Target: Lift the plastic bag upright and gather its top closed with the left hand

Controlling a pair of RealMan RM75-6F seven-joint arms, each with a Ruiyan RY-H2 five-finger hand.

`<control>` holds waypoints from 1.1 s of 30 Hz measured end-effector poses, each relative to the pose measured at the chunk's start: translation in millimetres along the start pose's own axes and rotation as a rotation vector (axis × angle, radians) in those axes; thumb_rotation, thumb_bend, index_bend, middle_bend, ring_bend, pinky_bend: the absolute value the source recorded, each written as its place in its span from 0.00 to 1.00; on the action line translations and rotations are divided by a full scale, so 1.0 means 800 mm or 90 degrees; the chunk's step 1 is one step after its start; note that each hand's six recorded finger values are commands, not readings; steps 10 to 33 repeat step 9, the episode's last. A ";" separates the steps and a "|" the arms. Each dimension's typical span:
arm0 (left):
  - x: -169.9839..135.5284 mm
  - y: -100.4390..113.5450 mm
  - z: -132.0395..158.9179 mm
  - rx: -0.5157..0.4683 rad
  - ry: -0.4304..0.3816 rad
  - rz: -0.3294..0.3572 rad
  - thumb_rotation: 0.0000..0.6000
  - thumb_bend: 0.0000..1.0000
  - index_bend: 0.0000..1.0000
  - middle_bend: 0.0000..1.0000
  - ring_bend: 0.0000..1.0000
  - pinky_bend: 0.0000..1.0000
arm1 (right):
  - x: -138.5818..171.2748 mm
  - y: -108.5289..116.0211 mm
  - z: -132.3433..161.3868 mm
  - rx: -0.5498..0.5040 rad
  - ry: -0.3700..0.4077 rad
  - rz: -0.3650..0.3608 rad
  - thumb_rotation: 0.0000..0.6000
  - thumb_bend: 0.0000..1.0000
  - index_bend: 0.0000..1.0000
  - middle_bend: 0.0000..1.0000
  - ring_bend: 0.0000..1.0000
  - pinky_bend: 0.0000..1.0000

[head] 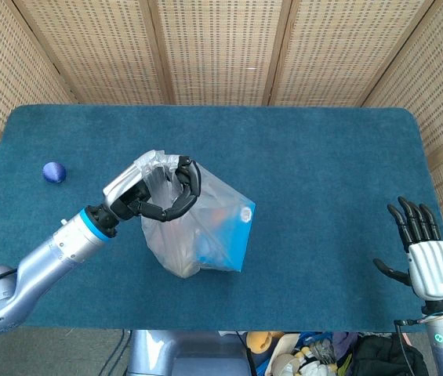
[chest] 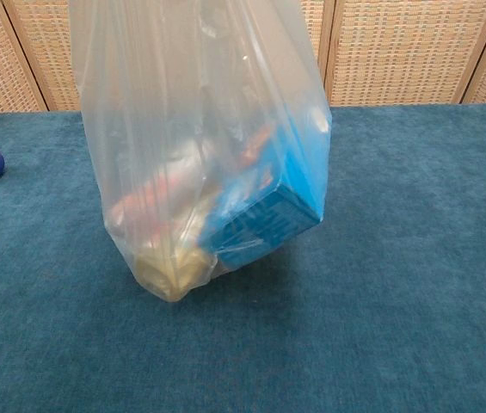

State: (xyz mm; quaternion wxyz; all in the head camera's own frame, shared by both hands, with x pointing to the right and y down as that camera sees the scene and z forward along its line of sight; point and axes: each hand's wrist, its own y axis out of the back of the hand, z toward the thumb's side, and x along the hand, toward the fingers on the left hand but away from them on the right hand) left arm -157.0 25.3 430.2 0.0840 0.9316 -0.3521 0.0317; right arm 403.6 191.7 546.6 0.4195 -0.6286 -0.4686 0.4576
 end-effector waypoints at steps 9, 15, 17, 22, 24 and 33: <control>-0.004 0.007 0.044 0.072 0.005 0.002 1.00 0.88 0.83 0.81 0.64 0.66 | 0.003 0.009 0.002 -0.006 -0.001 -0.008 1.00 0.00 0.00 0.00 0.00 0.01; -0.004 0.007 0.044 0.072 0.005 0.002 1.00 0.88 0.83 0.81 0.64 0.66 | 0.003 0.009 0.002 -0.006 -0.001 -0.008 1.00 0.00 0.00 0.00 0.00 0.01; -0.004 0.007 0.044 0.072 0.005 0.002 1.00 0.88 0.83 0.81 0.64 0.66 | 0.003 0.009 0.002 -0.006 -0.001 -0.008 1.00 0.00 0.00 0.00 0.00 0.01; -0.004 0.007 0.044 0.072 0.005 0.002 1.00 0.88 0.83 0.81 0.64 0.66 | 0.003 0.009 0.002 -0.006 -0.001 -0.008 1.00 0.00 0.00 0.00 0.00 0.01; -0.004 0.007 0.044 0.072 0.005 0.002 1.00 0.88 0.83 0.81 0.64 0.66 | 0.003 0.009 0.002 -0.006 -0.001 -0.008 1.00 0.00 0.00 0.00 0.00 0.01; -0.004 0.007 0.044 0.072 0.005 0.002 1.00 0.88 0.83 0.81 0.64 0.66 | 0.003 0.009 0.002 -0.006 -0.001 -0.008 1.00 0.00 0.00 0.00 0.00 0.01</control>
